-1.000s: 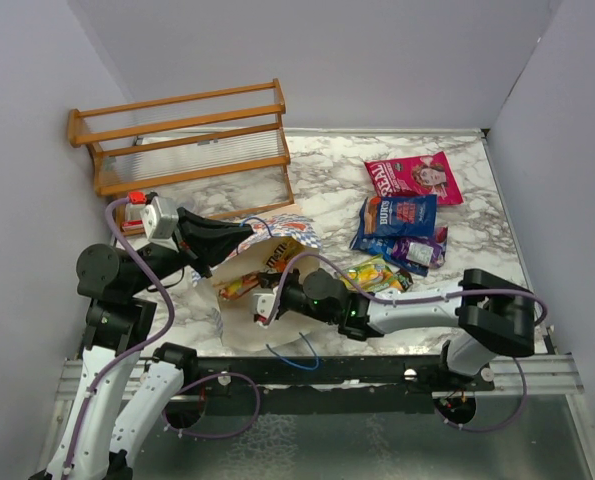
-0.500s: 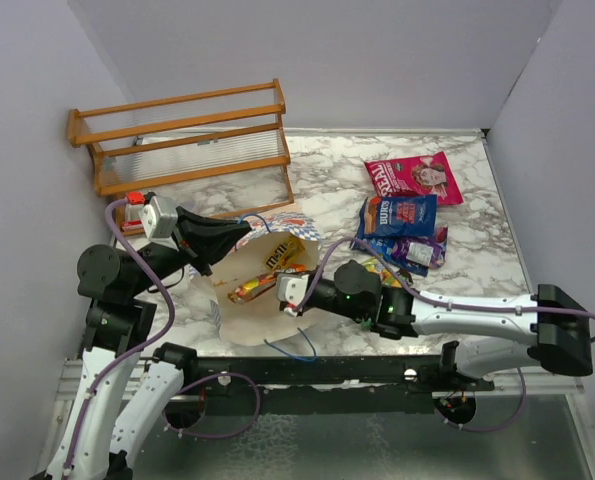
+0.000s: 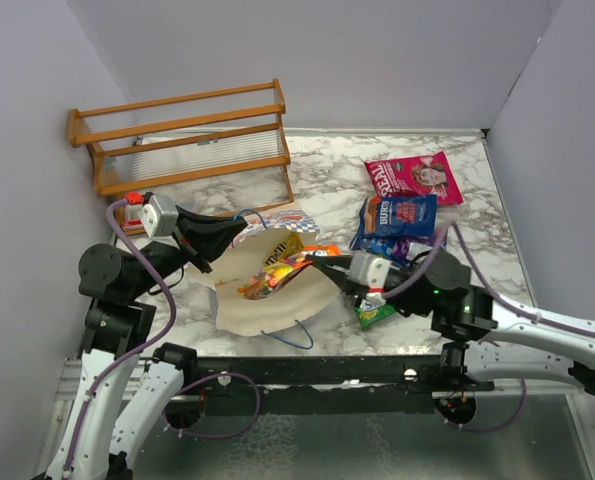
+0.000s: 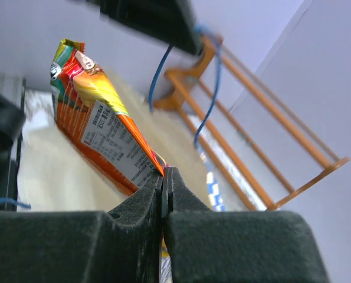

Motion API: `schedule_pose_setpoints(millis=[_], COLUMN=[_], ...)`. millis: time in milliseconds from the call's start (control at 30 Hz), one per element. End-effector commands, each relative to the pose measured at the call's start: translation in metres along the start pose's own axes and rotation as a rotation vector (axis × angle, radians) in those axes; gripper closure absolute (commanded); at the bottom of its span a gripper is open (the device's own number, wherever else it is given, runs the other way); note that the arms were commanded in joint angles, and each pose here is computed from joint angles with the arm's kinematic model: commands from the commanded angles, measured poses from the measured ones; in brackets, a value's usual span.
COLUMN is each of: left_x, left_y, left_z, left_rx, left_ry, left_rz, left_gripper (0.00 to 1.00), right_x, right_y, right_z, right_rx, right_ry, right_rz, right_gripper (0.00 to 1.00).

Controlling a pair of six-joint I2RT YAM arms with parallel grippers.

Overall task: Take the snacks out of the paper bag
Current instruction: Take out the snack from the paper bag, then place the snack at the center of the board.

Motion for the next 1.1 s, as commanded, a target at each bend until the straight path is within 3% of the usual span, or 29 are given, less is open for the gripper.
schedule_pose_setpoints(millis=[0, 267, 433, 667, 733, 900, 1067], left_x=[-0.002, -0.006, -0.006, -0.005, -0.005, -0.006, -0.006], left_y=[0.008, 0.013, 0.013, 0.013, 0.012, 0.012, 0.01], left_z=[0.007, 0.014, 0.017, 0.021, 0.022, 0.022, 0.023], left_rx=[0.03, 0.053, 0.058, 0.058, 0.058, 0.056, 0.051], left_ry=[-0.027, -0.03, -0.03, -0.036, -0.034, -0.034, -0.037], left_rz=[0.063, 0.116, 0.122, 0.119, 0.119, 0.118, 0.112], left_gripper=[1.0, 1.0, 1.0, 1.0, 1.0, 1.0, 1.0], right_x=[-0.029, -0.089, -0.118, -0.125, -0.128, -0.114, -0.124], right_y=[-0.031, -0.073, -0.116, -0.146, -0.148, -0.158, -0.163], right_z=[0.073, 0.105, 0.096, 0.003, -0.016, -0.069, -0.142], right_rx=[0.05, 0.008, 0.082, 0.074, 0.051, 0.183, 0.315], right_ry=[-0.158, -0.194, -0.111, 0.317, 0.385, 0.403, 0.582], right_rz=[-0.06, -0.219, -0.487, -0.965, -1.081, -1.104, -1.162], right_gripper=[0.99, 0.99, 0.99, 0.99, 0.99, 0.99, 0.99])
Point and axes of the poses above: each gripper's point midway between its finger pads, its own x axis out along the fingers, its own y axis along the line the jaws close on, z = x × y, the point moved 1 cm from there along -x, back along the fingers, and after that the axes turned 4 degrees about x, right-handed, at the moved point
